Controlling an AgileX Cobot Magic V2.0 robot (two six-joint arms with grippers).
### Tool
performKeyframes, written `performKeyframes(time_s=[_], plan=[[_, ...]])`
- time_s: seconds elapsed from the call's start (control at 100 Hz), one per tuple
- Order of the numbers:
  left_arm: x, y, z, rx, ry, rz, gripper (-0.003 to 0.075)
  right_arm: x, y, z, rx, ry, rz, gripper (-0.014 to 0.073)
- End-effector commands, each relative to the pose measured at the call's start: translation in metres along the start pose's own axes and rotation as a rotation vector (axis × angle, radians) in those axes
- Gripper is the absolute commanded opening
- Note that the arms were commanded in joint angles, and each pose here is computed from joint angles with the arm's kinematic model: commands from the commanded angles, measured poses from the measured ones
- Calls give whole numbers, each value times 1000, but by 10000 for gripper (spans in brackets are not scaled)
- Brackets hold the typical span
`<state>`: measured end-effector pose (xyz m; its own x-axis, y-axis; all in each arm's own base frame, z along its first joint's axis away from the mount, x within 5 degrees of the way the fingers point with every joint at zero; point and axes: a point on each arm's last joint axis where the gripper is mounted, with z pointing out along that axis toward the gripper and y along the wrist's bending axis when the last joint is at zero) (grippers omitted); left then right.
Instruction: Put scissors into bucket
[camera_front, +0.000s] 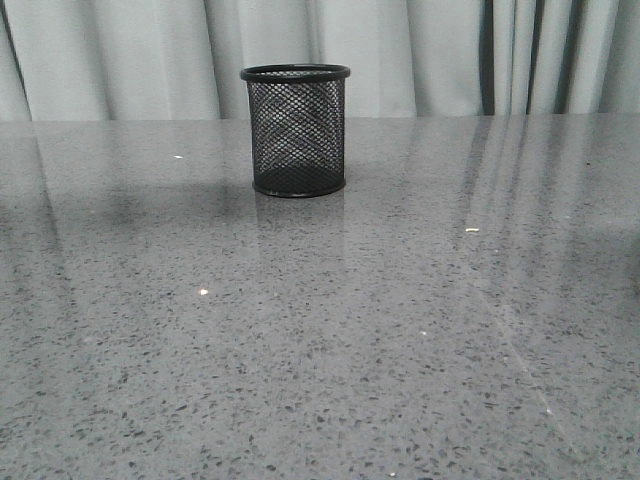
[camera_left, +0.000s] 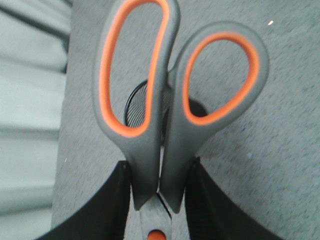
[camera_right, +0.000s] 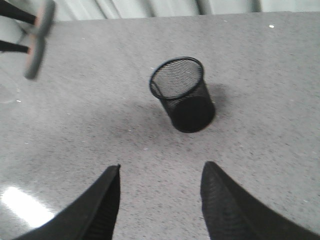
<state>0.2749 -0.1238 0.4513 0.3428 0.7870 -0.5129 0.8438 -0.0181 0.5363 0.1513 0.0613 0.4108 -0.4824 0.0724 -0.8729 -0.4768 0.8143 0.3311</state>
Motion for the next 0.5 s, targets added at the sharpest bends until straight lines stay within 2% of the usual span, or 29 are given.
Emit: performKeyframes(time_s=[0.0, 0.21, 0.49], plan=[[-32, -6, -15, -52, -80, 32, 43, -16, 6, -4, -39, -107, 18, 332], [-63, -17, -2, -56, -102, 86, 43, -20, 11, 2, -136, -132, 58, 332], [-95, -31, 7, -81, -139, 108, 43, -22, 9, 21, -232, -94, 127, 332]])
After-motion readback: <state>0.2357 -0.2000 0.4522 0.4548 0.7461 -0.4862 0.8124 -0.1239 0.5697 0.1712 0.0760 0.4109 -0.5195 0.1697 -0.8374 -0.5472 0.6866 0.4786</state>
